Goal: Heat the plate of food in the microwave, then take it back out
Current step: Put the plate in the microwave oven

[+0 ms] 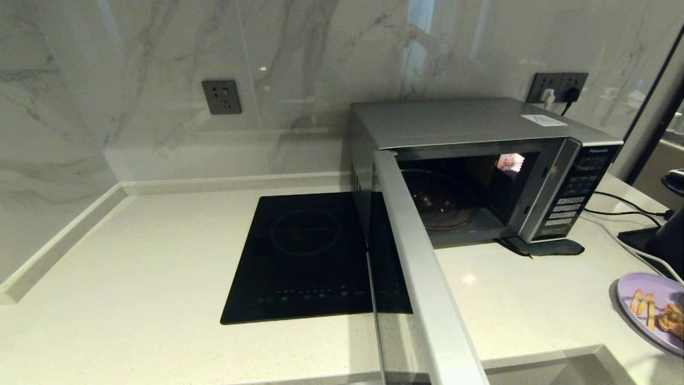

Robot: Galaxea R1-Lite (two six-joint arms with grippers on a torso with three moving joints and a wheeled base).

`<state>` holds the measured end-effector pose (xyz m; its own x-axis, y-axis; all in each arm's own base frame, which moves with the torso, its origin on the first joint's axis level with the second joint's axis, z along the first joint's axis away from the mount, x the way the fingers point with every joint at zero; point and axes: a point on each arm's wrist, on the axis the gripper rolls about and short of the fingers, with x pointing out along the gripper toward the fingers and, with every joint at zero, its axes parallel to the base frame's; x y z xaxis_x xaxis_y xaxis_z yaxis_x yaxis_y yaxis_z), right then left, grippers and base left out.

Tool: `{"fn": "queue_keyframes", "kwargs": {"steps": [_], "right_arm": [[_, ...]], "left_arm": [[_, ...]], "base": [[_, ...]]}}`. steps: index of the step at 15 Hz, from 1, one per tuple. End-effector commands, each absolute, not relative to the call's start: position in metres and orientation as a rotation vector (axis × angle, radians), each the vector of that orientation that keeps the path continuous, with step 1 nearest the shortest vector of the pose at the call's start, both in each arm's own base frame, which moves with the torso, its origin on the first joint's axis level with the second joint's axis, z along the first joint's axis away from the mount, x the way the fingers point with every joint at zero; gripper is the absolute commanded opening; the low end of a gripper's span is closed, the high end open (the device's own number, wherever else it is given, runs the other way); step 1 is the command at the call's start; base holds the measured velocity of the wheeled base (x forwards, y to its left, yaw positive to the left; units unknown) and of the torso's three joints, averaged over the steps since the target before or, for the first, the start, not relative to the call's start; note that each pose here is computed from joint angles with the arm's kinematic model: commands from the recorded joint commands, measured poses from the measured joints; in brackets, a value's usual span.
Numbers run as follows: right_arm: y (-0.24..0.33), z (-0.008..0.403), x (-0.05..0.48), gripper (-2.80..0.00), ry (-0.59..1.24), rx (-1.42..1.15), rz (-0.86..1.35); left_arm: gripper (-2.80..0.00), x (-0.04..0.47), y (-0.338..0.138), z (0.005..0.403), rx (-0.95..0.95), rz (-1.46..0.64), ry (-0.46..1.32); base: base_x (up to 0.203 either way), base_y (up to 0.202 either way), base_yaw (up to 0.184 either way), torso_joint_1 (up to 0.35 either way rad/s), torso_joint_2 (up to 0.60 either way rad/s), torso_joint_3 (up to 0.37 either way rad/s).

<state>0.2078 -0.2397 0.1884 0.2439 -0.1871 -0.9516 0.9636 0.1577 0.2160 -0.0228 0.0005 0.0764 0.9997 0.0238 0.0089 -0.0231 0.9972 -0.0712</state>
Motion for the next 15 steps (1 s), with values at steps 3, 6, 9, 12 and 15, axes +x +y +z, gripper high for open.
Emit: {"fn": "queue_keyframes", "kwargs": {"steps": [3,6,9,12,15], "right_arm": [[-0.271,0.147,0.232,0.0,1.038,1.093,-1.087],[-0.286,0.128,0.239,0.0,1.066,1.101,-1.113],[-0.301,0.116,0.237,0.0,1.072,1.124,-1.137],[-0.312,0.107,0.235,0.0,1.072,1.142,-1.155],[-0.316,0.097,0.235,0.0,1.095,1.153,-1.16]], "left_arm": [[-2.8,-0.023,0.0,0.076,-0.072,0.024,-0.009],[-2.8,-0.023,0.0,0.076,-0.072,0.024,-0.009],[-2.8,-0.023,0.0,0.076,-0.072,0.024,-0.009],[-2.8,-0.023,0.0,0.076,-0.072,0.024,-0.009],[-2.8,-0.023,0.0,0.076,-0.072,0.024,-0.009]], "base": [[0.0,0.0,0.0,0.0,0.0,0.0],[0.0,0.0,0.0,0.0,0.0,0.0],[0.0,0.0,0.0,0.0,0.0,0.0],[0.0,0.0,0.0,0.0,0.0,0.0],[0.0,0.0,0.0,0.0,0.0,0.0]]}}
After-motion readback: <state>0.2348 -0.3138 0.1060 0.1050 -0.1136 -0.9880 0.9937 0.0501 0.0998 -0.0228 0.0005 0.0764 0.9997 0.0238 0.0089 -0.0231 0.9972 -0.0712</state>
